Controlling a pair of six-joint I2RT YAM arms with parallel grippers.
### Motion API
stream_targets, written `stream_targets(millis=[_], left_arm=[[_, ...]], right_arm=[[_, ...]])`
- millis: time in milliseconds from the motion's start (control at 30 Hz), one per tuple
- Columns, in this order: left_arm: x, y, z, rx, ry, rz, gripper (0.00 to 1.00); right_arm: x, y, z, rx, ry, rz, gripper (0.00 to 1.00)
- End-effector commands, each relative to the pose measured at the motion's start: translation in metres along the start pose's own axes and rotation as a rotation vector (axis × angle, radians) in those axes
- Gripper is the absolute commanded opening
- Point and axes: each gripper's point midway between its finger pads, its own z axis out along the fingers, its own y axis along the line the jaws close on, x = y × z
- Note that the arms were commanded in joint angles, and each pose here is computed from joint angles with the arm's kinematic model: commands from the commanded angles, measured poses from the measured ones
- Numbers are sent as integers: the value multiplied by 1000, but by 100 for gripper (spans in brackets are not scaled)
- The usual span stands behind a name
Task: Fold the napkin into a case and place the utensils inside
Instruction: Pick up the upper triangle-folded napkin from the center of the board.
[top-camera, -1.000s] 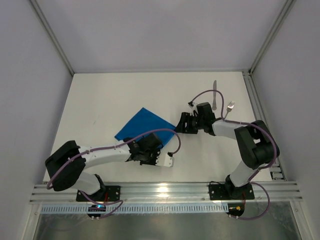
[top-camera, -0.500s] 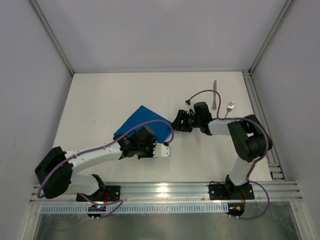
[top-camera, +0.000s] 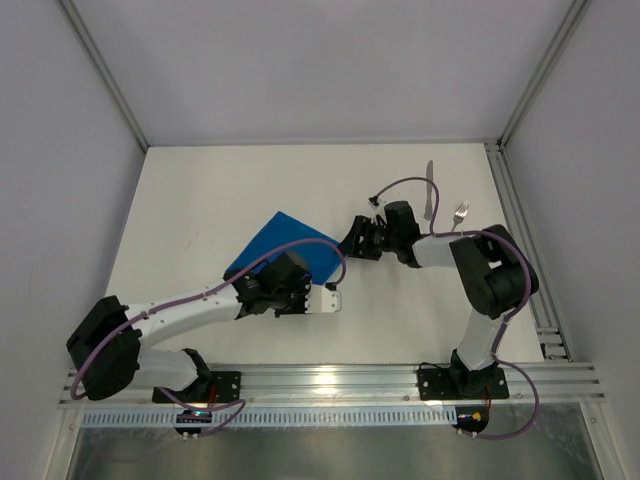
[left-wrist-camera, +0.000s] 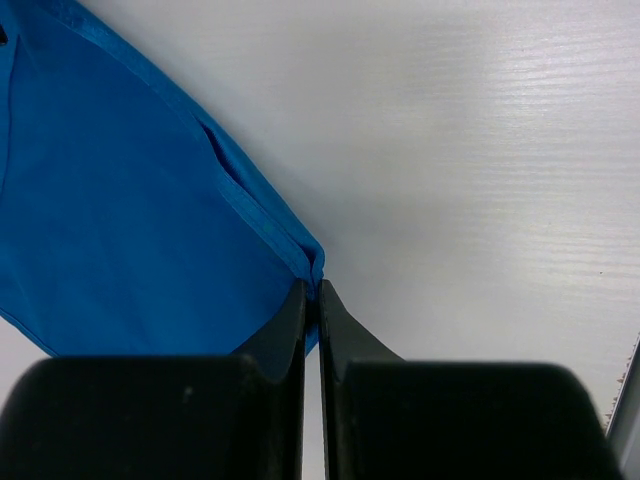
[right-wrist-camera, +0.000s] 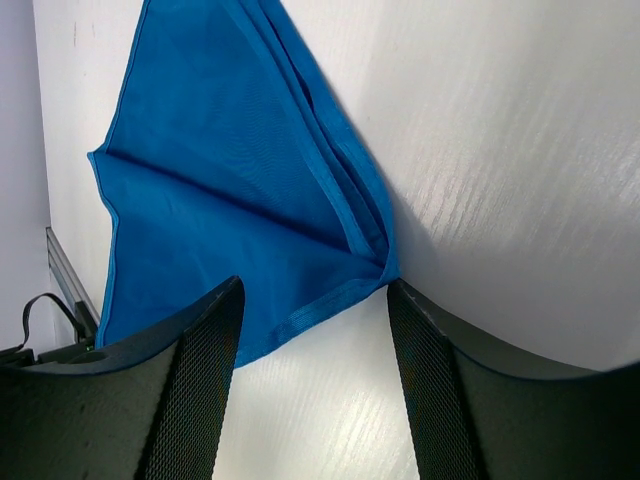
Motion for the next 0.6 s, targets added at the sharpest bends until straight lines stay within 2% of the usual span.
stream_targets(millis=[0, 267, 567], left_arm=[[-15, 14, -12, -48, -46, -11, 0], [-17, 16, -17, -57, -56, -14, 0], [-16, 17, -17, -67, -52, -15, 0]], right_arm=[[21, -35, 5, 154, 50, 20, 64], [7, -44, 3, 226, 16, -15, 65], [34, -39, 13, 171, 90, 0, 65]])
